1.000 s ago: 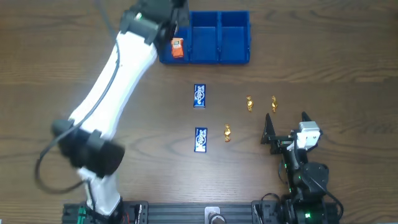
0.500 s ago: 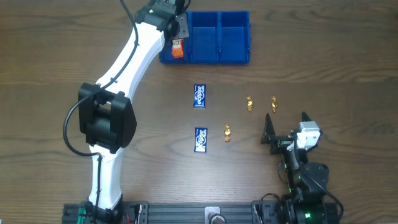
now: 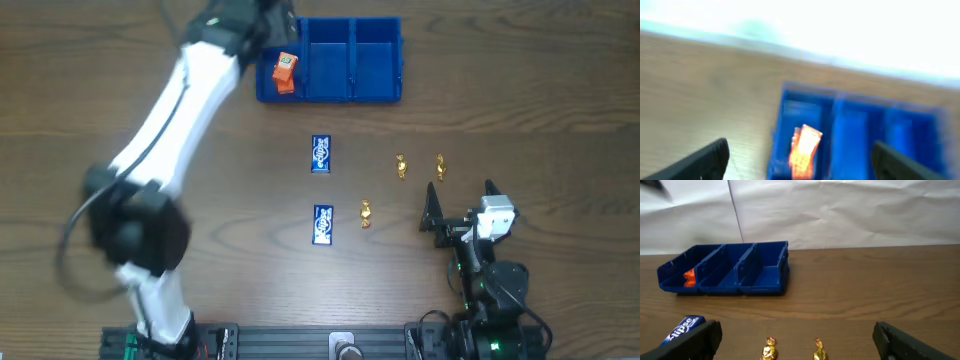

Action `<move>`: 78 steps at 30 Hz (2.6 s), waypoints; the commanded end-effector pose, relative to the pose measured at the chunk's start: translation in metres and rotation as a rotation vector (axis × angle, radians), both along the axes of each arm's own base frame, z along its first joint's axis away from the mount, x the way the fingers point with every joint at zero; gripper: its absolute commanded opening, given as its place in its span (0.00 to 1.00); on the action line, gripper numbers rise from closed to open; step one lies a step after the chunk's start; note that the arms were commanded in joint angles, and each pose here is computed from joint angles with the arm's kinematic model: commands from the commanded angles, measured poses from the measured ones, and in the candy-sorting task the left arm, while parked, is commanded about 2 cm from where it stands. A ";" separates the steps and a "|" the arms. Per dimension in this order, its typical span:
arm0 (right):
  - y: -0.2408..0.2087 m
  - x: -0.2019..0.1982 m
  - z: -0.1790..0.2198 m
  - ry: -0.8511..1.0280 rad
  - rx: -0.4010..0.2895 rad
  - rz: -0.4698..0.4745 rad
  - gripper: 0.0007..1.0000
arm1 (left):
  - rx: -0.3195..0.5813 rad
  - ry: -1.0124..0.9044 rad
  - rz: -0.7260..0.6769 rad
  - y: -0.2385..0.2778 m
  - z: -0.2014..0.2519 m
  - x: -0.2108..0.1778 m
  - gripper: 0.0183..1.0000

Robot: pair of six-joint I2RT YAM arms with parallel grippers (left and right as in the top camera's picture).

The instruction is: Sort Candies Into Trays

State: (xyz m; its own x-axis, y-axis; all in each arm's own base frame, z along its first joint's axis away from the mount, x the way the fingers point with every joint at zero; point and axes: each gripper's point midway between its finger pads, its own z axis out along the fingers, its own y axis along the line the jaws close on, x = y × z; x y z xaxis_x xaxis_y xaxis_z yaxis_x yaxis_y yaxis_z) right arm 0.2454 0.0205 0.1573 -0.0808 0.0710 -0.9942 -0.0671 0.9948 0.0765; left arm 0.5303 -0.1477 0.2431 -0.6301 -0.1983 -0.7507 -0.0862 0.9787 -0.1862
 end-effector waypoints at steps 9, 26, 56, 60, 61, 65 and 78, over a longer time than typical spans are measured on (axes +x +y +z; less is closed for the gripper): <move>0.001 0.000 -0.001 0.001 -0.007 0.003 1.00 | 0.143 -0.687 -0.012 0.126 0.152 -0.257 0.95; 0.001 0.000 -0.001 0.001 -0.007 0.003 1.00 | 0.091 -0.779 -0.205 0.102 -0.022 -0.285 1.00; 0.001 0.000 -0.001 0.001 -0.007 0.003 1.00 | 0.107 -0.554 -0.171 0.115 -0.105 -0.289 1.00; 0.001 0.000 -0.001 0.001 -0.007 0.003 1.00 | 0.107 -0.554 -0.171 0.115 -0.105 -0.289 1.00; 0.001 0.000 -0.001 0.001 -0.007 0.003 1.00 | 0.107 -0.554 -0.171 0.115 -0.105 -0.289 1.00; 0.009 -0.001 0.006 -0.027 0.006 0.052 1.00 | 0.107 -0.554 -0.171 0.115 -0.105 -0.289 1.00; 0.106 0.008 0.142 0.353 0.318 0.577 1.00 | 0.107 -0.554 -0.171 0.115 -0.105 -0.289 1.00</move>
State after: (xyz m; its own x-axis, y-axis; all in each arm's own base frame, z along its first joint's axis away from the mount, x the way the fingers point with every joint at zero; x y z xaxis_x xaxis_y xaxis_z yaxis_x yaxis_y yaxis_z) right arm 0.2485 0.0975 0.2854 -0.3207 0.2276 -0.9194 -0.4229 0.8342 0.3540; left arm 0.2428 -0.0308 0.1544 -0.1076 -0.0392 -0.9934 0.1436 0.9881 -0.0545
